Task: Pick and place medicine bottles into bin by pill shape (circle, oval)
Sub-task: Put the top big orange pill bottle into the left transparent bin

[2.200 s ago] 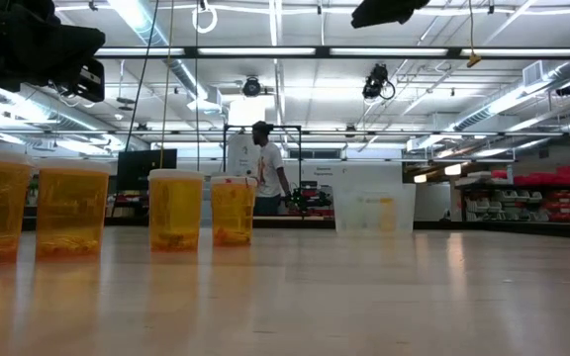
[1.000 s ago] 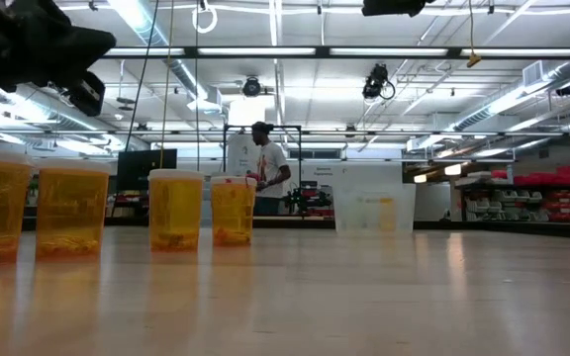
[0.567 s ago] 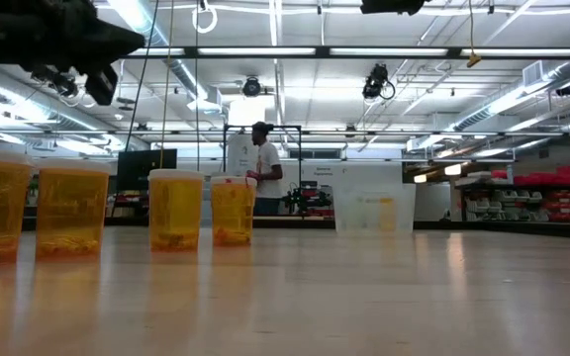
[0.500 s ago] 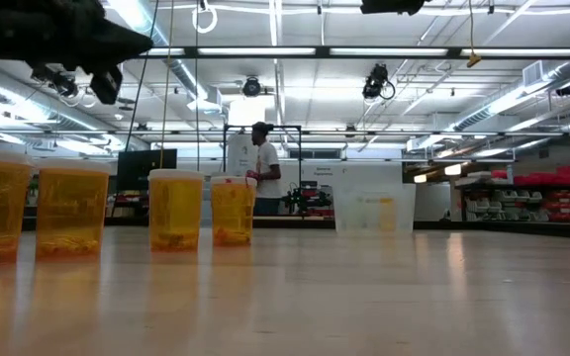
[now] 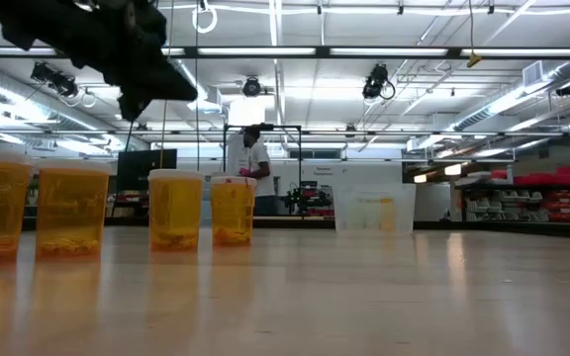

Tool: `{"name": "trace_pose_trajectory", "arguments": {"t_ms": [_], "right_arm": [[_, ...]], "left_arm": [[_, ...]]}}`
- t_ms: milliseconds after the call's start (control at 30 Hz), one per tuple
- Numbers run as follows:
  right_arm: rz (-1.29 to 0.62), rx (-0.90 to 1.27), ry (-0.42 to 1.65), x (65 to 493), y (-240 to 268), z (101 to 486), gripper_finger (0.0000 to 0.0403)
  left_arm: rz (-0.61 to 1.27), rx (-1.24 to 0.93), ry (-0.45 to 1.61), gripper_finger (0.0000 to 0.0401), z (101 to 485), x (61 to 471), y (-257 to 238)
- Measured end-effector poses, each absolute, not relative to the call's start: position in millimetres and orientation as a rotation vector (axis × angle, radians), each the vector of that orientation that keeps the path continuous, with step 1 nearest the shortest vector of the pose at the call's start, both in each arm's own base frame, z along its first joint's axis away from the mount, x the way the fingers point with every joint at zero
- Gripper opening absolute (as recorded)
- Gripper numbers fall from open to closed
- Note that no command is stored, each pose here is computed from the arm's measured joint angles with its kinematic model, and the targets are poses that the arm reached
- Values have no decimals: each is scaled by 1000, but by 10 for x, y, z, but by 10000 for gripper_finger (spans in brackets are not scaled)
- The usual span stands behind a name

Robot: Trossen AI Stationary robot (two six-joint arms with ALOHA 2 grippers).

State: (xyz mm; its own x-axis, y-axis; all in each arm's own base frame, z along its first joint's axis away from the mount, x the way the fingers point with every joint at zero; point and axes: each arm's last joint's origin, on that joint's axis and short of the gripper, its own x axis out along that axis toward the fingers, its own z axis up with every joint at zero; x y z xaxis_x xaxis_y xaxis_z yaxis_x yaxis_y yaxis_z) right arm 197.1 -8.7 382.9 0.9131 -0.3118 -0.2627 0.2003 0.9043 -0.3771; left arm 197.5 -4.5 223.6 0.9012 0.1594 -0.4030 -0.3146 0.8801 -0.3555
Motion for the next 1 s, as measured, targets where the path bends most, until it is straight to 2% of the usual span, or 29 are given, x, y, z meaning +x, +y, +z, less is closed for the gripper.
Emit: {"name": "trace_pose_trajectory", "arguments": {"t_ms": [233, 467, 867, 1000], "right_arm": [[-258, -357, 391, 1918, -86, 3776, 166], [-260, -338, 393, 1917, -86, 3770, 166], [-259, -332, 395, 1921, -85, 3765, 166], [-256, -330, 395, 1921, -84, 3764, 166]], "left_arm": [[206, -441, 560, 72, 2151, 2280, -123], [203, -412, 650, 121, 2129, 2509, -190], [136, -242, 726, 248, 2285, 2872, -305], [119, -172, 792, 275, 2378, 3055, -380]]}}
